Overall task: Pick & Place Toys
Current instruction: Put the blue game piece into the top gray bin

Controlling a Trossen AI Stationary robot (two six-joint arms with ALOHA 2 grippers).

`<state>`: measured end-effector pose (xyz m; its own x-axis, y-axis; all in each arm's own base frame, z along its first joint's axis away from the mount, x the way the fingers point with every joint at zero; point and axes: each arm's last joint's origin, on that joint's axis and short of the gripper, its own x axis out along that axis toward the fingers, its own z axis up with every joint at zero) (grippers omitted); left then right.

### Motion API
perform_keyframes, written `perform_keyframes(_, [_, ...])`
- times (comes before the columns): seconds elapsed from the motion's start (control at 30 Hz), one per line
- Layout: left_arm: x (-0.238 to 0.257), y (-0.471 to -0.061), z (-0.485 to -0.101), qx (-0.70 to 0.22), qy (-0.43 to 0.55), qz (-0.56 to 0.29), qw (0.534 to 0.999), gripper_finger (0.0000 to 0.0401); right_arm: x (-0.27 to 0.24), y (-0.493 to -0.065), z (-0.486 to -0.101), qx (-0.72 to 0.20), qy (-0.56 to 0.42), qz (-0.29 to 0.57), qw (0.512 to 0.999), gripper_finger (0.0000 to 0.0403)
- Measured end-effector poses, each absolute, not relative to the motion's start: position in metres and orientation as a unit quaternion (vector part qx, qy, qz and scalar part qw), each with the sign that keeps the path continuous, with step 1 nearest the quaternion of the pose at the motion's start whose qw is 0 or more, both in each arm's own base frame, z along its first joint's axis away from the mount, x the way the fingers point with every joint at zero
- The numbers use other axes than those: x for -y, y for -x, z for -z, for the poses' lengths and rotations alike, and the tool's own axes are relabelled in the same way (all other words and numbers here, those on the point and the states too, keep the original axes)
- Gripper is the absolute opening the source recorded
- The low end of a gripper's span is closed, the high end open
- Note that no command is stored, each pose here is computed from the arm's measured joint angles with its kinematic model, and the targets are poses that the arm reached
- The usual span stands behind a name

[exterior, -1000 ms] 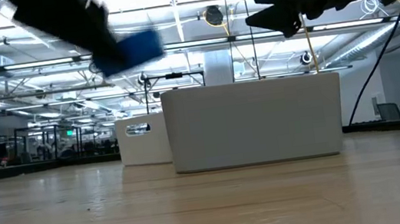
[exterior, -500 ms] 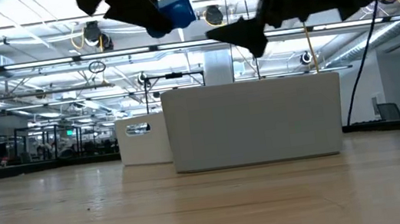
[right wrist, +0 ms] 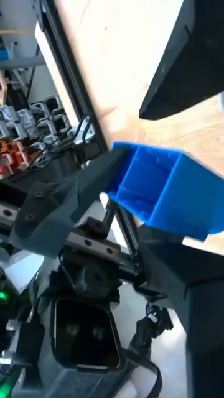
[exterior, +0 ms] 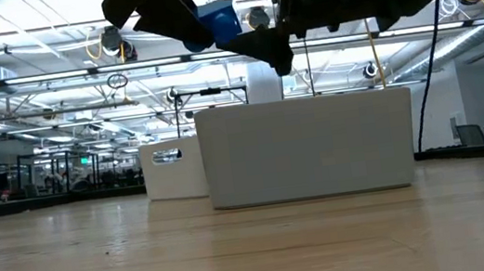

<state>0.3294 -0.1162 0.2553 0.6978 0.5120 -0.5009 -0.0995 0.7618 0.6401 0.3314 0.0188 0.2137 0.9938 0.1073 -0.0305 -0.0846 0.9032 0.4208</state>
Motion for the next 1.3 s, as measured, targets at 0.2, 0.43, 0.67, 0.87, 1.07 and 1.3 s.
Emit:
perform_keyframes(0.2, [0.116,-0.33,-0.255,-0.344,-0.287,-0.179,0.876,0.0279,-0.019,-0.333,-0.212,-0.028,-0.215,-0.05,0.975,0.0222])
perform_keyframes(0.43, [0.117,-0.331,-0.256,-0.33,-0.241,-0.194,0.892,0.0318,-0.019,-0.332,-0.212,-0.035,-0.214,-0.076,0.973,0.0098])
perform_keyframes(0.67, [0.123,-0.331,-0.264,-0.289,-0.177,-0.203,0.919,0.0353,-0.017,-0.327,-0.219,-0.048,-0.197,-0.12,0.972,0.0096])
perform_keyframes(0.87, [0.135,-0.322,-0.27,-0.282,-0.154,-0.181,0.93,0.0354,-0.006,-0.305,-0.235,-0.115,-0.152,-0.091,0.977,0.0096])
perform_keyframes(1.07, [0.141,-0.314,-0.261,-0.289,-0.13,-0.178,0.931,0.0357,0.008,-0.27,-0.241,-0.215,-0.059,0.141,0.965,0.0096])
perform_keyframes(1.3, [0.127,-0.308,-0.232,-0.308,-0.087,-0.217,0.922,0.0356,0.018,-0.235,-0.226,-0.26,-0.028,0.248,0.933,0.0096])
